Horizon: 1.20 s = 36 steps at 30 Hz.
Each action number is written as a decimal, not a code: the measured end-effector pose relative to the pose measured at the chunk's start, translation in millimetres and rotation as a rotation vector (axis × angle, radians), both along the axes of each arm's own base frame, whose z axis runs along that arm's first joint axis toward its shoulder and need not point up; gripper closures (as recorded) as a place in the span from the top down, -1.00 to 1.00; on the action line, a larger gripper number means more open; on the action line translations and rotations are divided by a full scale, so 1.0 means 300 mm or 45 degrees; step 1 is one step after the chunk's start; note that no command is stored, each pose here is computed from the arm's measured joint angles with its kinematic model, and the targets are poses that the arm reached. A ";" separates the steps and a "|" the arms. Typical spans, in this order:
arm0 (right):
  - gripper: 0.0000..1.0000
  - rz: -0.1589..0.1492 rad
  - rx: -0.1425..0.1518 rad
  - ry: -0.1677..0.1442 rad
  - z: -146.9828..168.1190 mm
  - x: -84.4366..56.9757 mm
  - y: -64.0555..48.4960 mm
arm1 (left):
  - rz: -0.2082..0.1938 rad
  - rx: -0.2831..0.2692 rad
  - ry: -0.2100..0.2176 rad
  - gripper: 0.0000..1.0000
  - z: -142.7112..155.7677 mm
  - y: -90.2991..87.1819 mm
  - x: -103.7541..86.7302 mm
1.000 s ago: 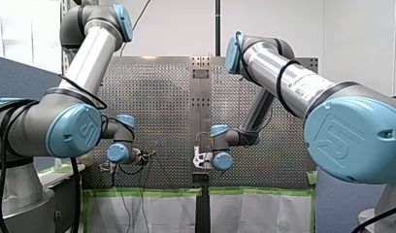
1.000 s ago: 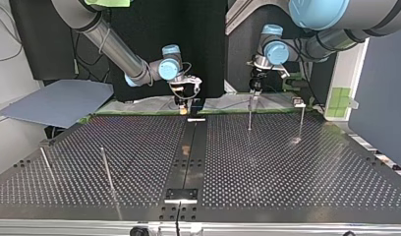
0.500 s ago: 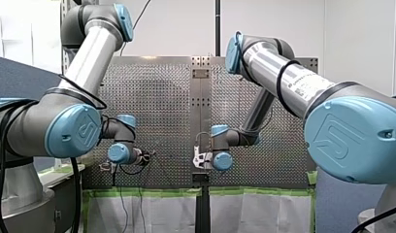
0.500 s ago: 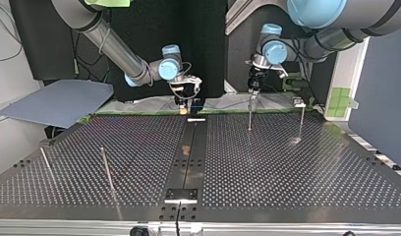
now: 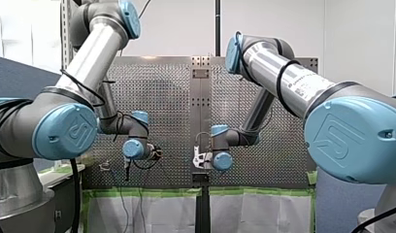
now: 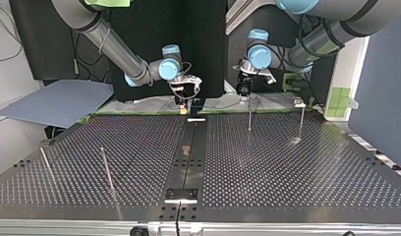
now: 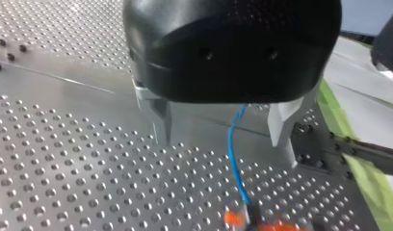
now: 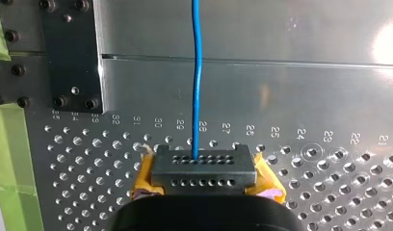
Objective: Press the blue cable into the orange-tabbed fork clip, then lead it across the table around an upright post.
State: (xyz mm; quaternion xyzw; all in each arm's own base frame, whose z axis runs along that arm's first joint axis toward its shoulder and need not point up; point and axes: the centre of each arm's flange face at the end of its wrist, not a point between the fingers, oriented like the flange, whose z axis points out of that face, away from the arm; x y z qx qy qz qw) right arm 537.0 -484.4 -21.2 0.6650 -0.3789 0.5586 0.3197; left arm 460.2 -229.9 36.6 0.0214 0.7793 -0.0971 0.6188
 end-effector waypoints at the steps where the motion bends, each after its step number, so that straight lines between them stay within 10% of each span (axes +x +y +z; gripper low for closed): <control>1: -1.00 0.000 -0.001 0.000 0.000 0.000 0.000 | 0.001 -0.007 -0.001 1.00 0.002 -0.012 -0.002; 21: -1.00 0.005 -0.002 -0.002 0.000 0.006 0.006 | 0.179 0.008 -0.007 1.00 0.030 -0.049 0.036; 36: -1.00 0.015 0.001 0.000 -0.001 0.013 0.015 | 0.186 -0.038 0.007 1.00 -0.025 -0.089 0.122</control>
